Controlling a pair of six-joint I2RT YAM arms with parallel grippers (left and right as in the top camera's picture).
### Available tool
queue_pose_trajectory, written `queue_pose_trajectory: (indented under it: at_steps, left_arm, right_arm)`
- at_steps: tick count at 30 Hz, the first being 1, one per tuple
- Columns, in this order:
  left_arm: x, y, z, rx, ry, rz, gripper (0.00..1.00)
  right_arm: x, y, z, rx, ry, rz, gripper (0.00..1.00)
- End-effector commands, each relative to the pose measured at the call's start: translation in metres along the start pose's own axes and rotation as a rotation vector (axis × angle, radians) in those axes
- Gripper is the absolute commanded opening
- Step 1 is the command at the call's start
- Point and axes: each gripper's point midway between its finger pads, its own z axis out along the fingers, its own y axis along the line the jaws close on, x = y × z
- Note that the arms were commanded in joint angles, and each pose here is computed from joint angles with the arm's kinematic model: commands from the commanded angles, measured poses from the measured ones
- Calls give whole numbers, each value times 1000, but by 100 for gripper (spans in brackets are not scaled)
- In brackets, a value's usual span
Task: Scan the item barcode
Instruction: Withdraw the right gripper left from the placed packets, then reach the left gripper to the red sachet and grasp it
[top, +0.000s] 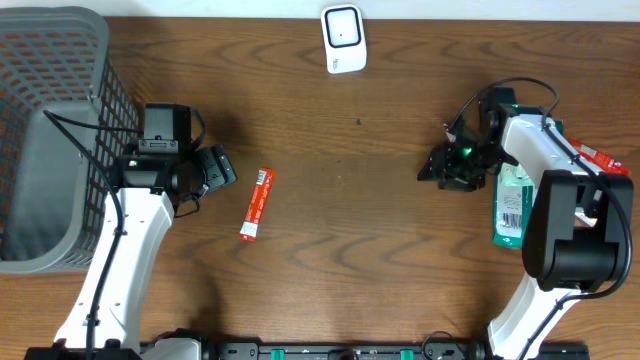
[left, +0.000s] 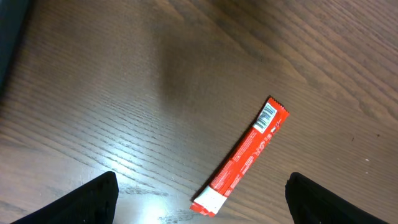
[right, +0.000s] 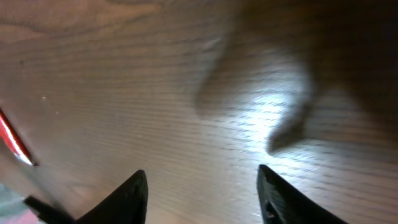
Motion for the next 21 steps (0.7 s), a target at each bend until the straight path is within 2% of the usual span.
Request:
queue_pose_trajectory:
  at_steps: [1, 6, 7, 8, 10, 12, 13, 15, 21]
  left_arm:
    - [-8, -1, -7, 0, -30, 4, 87]
    - [-16, -8, -8, 34, -62, 6, 87]
    - [-3, -8, -7, 40, -6, 6, 98]
    - [2, -11, -6, 62, 22, 6, 86]
    - [12, -14, -1, 73, 55, 15, 54]
    - [27, -15, 8, 63, 94, 42, 32]
    - [35, -16, 14, 61, 117, 96, 27]
    - [55, -25, 30, 65, 168, 277, 27]
    - [66, -30, 68, 18, 221, 335, 26]
  right_arm:
    - [6, 19, -9, -14, -17, -52, 49]
    - [7, 25, -22, 113, -77, -132, 52]
    - [8, 30, -20, 117, -76, -148, 53]
    - [9, 36, -17, 117, -74, -168, 54]
    - [10, 42, -13, 117, -72, -190, 55]
    - [11, 48, -10, 116, -73, -213, 57]
    - [11, 51, -9, 115, -77, -226, 57]
    - [10, 56, -6, 116, -82, -245, 59]
    - [9, 53, -6, 151, -89, -252, 61]
